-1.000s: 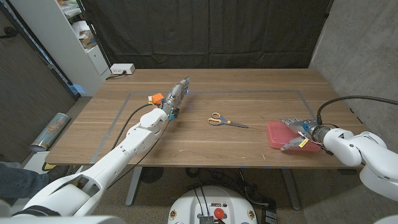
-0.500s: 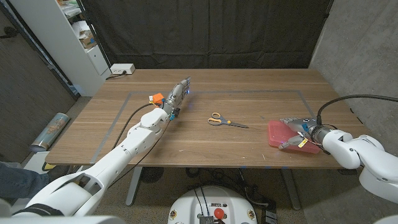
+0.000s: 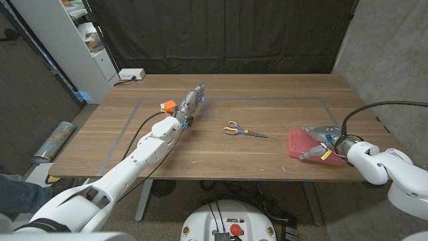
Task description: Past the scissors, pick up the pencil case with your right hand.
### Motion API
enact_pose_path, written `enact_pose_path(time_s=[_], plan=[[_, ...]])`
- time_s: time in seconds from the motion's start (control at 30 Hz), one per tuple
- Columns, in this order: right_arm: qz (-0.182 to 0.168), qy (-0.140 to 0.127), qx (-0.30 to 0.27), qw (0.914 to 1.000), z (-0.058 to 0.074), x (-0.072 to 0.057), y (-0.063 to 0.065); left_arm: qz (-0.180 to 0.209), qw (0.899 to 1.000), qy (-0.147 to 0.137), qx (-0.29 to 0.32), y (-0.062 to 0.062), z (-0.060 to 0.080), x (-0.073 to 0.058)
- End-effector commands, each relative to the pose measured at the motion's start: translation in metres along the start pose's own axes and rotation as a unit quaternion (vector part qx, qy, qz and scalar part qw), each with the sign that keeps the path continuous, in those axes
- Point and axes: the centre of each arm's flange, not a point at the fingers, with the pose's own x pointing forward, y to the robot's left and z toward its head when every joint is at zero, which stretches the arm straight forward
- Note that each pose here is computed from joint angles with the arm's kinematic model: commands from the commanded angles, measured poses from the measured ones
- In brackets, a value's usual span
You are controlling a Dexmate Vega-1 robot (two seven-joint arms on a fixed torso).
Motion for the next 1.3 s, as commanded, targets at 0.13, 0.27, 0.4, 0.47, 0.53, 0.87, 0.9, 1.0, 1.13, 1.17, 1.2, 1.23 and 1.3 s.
enact_pose_path(time_s=[0.13,0.27,0.4,0.47,0.53,0.87,0.9,1.0,1.13,1.17,1.2,1.23,1.3], plan=[[-0.023,0.001,0.017,0.9996,0.001,0.002,-0.002,-0.002,1.0,-0.001,0.001,0.002,0.001,0.005],[-0.025,0.001,0.019,0.9995,0.002,0.002,-0.003,-0.003,1.0,0.0,0.0,0.003,0.001,0.006],[-0.028,0.001,0.021,0.9994,0.003,0.003,-0.004,-0.003,1.0,0.001,-0.001,0.004,0.0,0.007],[-0.03,0.001,0.021,0.9993,0.004,0.003,-0.005,-0.004,1.0,0.0,-0.001,0.005,0.0,0.009],[-0.031,0.001,0.022,0.9993,0.004,0.003,-0.006,-0.004,1.0,0.0,-0.002,0.005,0.0,0.009],[-0.045,0.006,0.014,0.9989,0.006,-0.002,-0.016,-0.007,1.0,-0.001,-0.001,0.008,0.001,0.014],[-0.047,0.007,0.011,0.9988,0.007,-0.002,-0.017,-0.006,1.0,-0.001,-0.001,0.008,0.001,0.014],[-0.051,0.01,0.008,0.9986,0.007,-0.003,-0.021,-0.009,1.0,-0.001,-0.001,0.008,0.001,0.016],[-0.058,0.013,0.003,0.9982,0.008,-0.005,-0.025,-0.009,1.0,0.0,-0.002,0.009,0.001,0.017],[-0.06,0.013,0.002,0.9981,0.009,-0.005,-0.027,-0.009,1.0,-0.001,-0.002,0.01,0.002,0.018],[-0.062,0.013,0.0,0.998,0.009,-0.005,-0.028,-0.009,1.0,-0.001,-0.002,0.01,0.002,0.018],[-0.064,0.014,0.0,0.9978,0.01,-0.006,-0.029,-0.009,1.0,-0.002,-0.002,0.01,0.002,0.019],[-0.068,0.015,-0.002,0.9975,0.01,-0.006,-0.031,-0.011,1.0,-0.003,-0.001,0.01,0.003,0.019]])
